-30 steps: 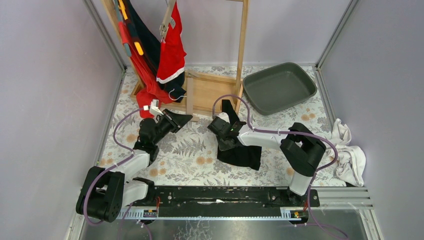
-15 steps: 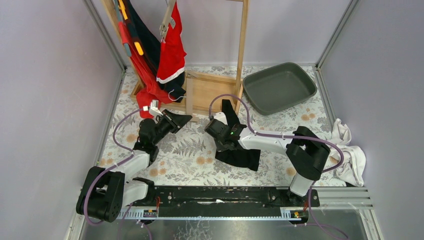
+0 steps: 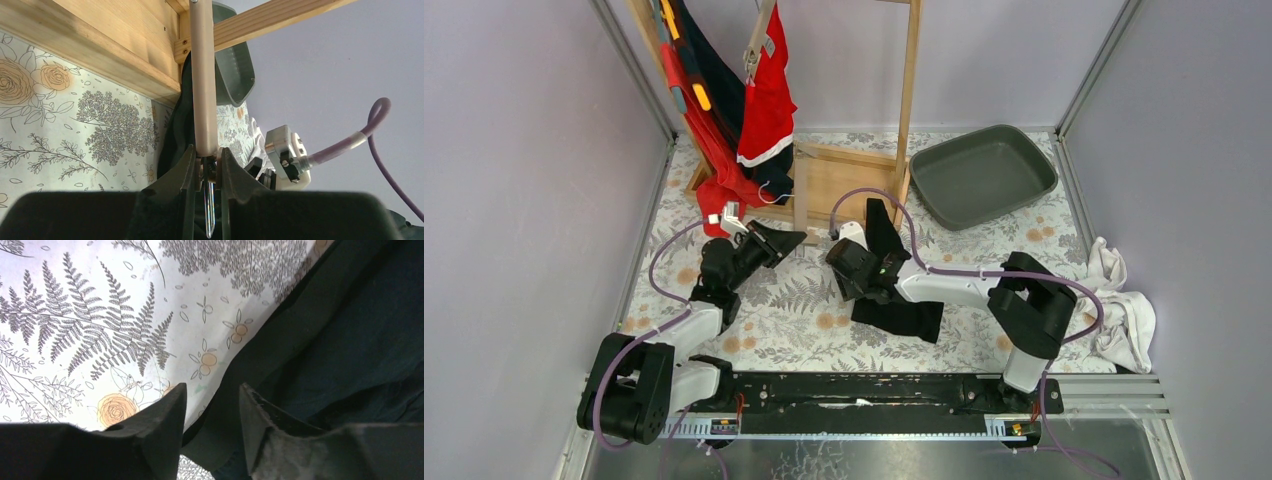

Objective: Clip the underwear to the hanger
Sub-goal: Adjust the underwear at the center of the board.

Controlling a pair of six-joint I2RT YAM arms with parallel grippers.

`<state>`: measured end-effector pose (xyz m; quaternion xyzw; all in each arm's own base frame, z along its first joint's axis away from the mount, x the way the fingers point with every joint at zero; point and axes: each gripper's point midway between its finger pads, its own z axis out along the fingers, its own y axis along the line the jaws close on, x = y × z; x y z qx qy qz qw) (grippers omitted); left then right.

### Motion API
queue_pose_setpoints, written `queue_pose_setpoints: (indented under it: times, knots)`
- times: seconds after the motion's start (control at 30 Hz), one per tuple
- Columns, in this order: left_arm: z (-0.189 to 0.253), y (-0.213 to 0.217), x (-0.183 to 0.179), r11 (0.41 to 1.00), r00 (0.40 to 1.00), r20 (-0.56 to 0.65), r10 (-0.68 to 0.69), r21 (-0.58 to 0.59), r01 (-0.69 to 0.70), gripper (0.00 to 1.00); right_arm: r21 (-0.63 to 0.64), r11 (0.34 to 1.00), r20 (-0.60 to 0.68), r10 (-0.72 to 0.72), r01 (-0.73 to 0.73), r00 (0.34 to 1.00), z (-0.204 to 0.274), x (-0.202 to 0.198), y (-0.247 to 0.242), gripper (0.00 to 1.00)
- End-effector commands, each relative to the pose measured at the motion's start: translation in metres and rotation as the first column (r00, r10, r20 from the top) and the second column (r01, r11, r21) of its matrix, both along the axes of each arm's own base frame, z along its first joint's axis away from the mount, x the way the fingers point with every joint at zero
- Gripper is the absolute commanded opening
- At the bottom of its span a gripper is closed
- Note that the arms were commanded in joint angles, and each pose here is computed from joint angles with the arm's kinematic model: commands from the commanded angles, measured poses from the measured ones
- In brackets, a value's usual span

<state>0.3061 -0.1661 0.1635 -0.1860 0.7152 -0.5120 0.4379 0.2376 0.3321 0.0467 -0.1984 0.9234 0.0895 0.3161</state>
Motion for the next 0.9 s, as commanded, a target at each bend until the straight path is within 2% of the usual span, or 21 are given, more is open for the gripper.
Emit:
queue_pose_setpoints:
  times: [0.0, 0.07, 0.2, 0.47, 0.87]
  knots:
    - [0.017, 0.002, 0.0, 1.0, 0.997, 0.082, -0.005, -0.019, 0.006, 0.0, 0.074, 0.997, 0.139, -0.003, -0.008, 0.99, 0.033, 0.018, 0.01, 0.55]
    - [0.016, 0.003, 0.001, 1.0, 0.997, 0.079, -0.001, -0.018, 0.002, 0.0, 0.1, 0.995, 0.171, -0.005, -0.013, 0.985, 0.047, 0.018, 0.005, 0.6]
    - [0.018, 0.003, 0.001, 1.0, 0.997, 0.083, -0.001, -0.019, 0.003, 0.0, 0.116, 0.992, 0.183, 0.034, -0.056, 0.982, 0.06, 0.007, -0.008, 0.6]
    - [0.018, 0.003, 0.002, 1.0, 0.997, 0.082, 0.001, -0.019, 0.001, 0.0, 0.137, 0.983, 0.093, 0.107, -0.119, 0.99, 0.028, -0.032, -0.025, 0.6]
    - [0.02, 0.004, 0.002, 1.0, 0.996, 0.085, 0.002, -0.017, -0.001, 0.0, 0.223, 0.967, 0.047, 0.112, -0.12, 0.993, 0.001, -0.044, -0.018, 0.61]
